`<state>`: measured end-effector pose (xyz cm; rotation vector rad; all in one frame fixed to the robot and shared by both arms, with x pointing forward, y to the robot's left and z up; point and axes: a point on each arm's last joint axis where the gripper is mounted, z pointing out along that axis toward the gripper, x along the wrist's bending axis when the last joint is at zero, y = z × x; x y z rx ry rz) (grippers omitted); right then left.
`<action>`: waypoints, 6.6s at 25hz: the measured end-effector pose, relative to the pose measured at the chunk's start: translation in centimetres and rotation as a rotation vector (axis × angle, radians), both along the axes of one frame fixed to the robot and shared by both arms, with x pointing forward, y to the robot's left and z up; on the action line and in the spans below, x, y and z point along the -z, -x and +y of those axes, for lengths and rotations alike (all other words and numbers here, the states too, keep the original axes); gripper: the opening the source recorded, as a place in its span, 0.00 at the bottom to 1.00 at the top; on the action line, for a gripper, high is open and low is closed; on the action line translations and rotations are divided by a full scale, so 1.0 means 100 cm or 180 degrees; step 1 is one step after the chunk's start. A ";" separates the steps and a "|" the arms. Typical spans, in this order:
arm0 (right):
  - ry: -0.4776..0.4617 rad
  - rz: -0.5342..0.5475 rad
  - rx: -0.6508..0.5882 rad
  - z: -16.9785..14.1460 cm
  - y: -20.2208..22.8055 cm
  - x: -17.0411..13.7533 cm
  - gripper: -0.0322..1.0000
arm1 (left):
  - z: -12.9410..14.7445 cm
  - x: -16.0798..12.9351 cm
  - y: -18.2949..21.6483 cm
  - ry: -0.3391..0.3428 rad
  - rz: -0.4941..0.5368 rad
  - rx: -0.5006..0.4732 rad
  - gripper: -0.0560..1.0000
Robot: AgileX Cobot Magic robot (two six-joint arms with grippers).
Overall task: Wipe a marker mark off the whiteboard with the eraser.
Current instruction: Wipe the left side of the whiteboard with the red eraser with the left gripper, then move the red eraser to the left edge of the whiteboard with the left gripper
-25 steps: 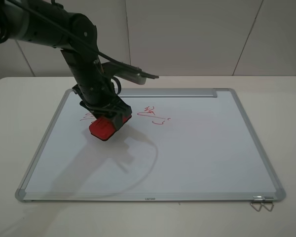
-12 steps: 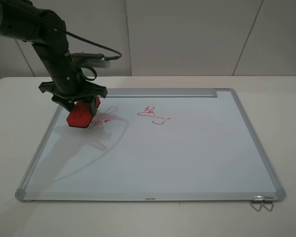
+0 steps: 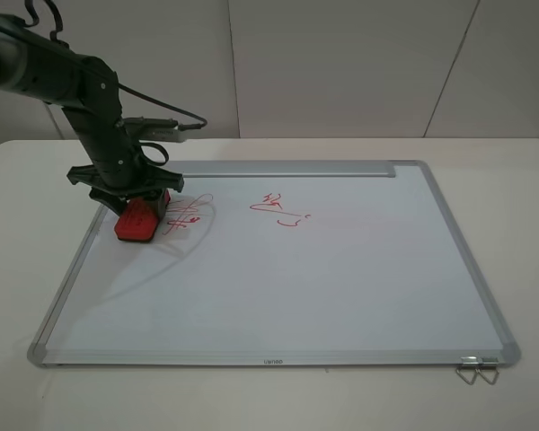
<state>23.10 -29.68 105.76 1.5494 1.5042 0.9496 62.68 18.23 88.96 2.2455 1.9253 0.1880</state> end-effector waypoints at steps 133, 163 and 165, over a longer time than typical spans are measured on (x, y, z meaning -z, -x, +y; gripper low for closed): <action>0.0000 0.0000 0.0000 0.000 0.000 0.000 0.70 | -0.004 -0.033 0.134 0.0077 -0.0025 -0.0094 0.59; 0.0000 0.0000 0.0000 0.000 0.000 0.000 0.70 | -0.008 -0.037 0.136 0.0279 -0.0404 -0.0035 0.77; 0.0000 0.0000 0.0000 0.000 0.000 0.000 0.70 | -0.007 -0.051 0.138 0.0308 -0.0566 0.0047 0.78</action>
